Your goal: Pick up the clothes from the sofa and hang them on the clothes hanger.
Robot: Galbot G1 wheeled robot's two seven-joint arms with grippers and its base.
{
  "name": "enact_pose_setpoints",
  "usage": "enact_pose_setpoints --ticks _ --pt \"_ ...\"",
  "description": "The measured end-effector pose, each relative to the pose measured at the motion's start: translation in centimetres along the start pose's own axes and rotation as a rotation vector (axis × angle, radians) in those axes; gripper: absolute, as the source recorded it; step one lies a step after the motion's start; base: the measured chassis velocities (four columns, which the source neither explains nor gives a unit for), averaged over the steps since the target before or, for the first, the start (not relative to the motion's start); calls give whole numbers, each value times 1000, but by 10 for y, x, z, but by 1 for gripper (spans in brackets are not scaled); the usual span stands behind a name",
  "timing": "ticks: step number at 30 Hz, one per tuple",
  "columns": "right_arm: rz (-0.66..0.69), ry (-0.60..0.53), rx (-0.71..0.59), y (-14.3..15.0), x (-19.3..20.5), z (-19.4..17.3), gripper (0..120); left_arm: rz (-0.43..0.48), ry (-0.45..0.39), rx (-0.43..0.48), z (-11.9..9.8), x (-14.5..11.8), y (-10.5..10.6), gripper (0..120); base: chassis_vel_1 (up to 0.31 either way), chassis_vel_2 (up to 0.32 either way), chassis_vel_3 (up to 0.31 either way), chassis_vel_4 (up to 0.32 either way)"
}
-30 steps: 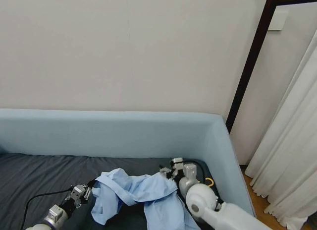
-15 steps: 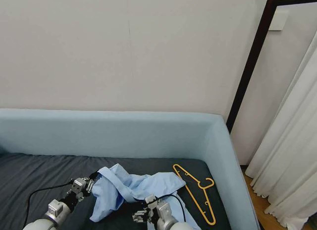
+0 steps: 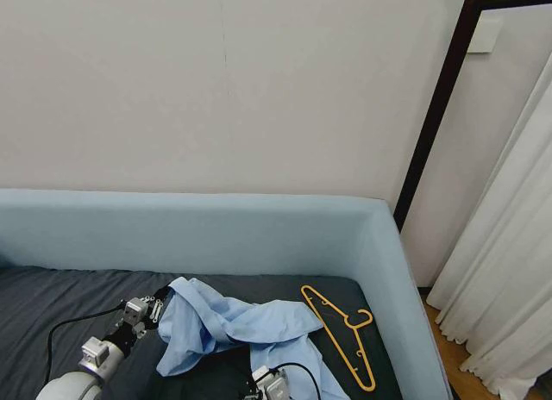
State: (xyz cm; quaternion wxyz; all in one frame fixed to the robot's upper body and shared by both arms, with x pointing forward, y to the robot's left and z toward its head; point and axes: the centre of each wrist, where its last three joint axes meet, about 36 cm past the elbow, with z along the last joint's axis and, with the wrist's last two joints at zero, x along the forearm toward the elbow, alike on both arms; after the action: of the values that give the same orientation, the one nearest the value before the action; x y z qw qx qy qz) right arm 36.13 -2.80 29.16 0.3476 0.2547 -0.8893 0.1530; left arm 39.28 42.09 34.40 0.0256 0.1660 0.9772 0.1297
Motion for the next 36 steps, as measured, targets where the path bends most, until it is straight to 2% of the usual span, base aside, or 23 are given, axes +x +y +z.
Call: enact_pose_setpoints --ticks 4,5,9,10,12,15,16,22,26,29,32,34,35,36 --pt "40 47 31 3 -14 -1 65 -4 -2 4 -1 1 0 0 0 0 0 0" --pt "40 47 31 3 -14 -1 65 -4 -2 4 -1 1 0 0 0 0 0 0" --pt "61 90 59 11 -18 0 47 -5 -3 4 -1 0 1 0 0 0 0 0" --pt "61 90 59 11 -18 0 47 -5 -3 4 -1 0 1 0 0 0 0 0" --pt "69 103 72 13 -18 0 38 -6 -4 3 -1 0 2 0 0 0 0 0" --pt "77 107 82 14 -18 1 25 -8 -3 2 -1 0 4 0 0 0 0 0" --pt "77 107 82 14 -18 1 25 -8 -3 2 -1 0 4 0 0 0 0 0" --pt "79 86 66 7 -16 0 1 -10 3 1 1 -1 5 0 0 0 0 0" --pt "43 28 23 1 -8 -1 0 -12 5 0 3 -2 6 0 0 0 0 0" --pt "-32 -59 -47 -8 11 -5 0 -11 4 -2 3 -3 7 0 0 0 0 0" --pt "-58 -86 -71 -10 16 -7 0 -11 3 -3 2 -3 8 0 0 0 0 0" --pt "-153 -196 -174 -25 36 -19 0 -13 -3 -4 0 -5 10 0 0 0 0 0" --pt "-243 -307 -253 -44 52 -34 0 -19 -17 2 -4 -7 13 0 0 0 0 0" --pt "-243 -307 -253 -44 52 -34 0 -19 -17 2 -4 -7 13 0 0 0 0 0"
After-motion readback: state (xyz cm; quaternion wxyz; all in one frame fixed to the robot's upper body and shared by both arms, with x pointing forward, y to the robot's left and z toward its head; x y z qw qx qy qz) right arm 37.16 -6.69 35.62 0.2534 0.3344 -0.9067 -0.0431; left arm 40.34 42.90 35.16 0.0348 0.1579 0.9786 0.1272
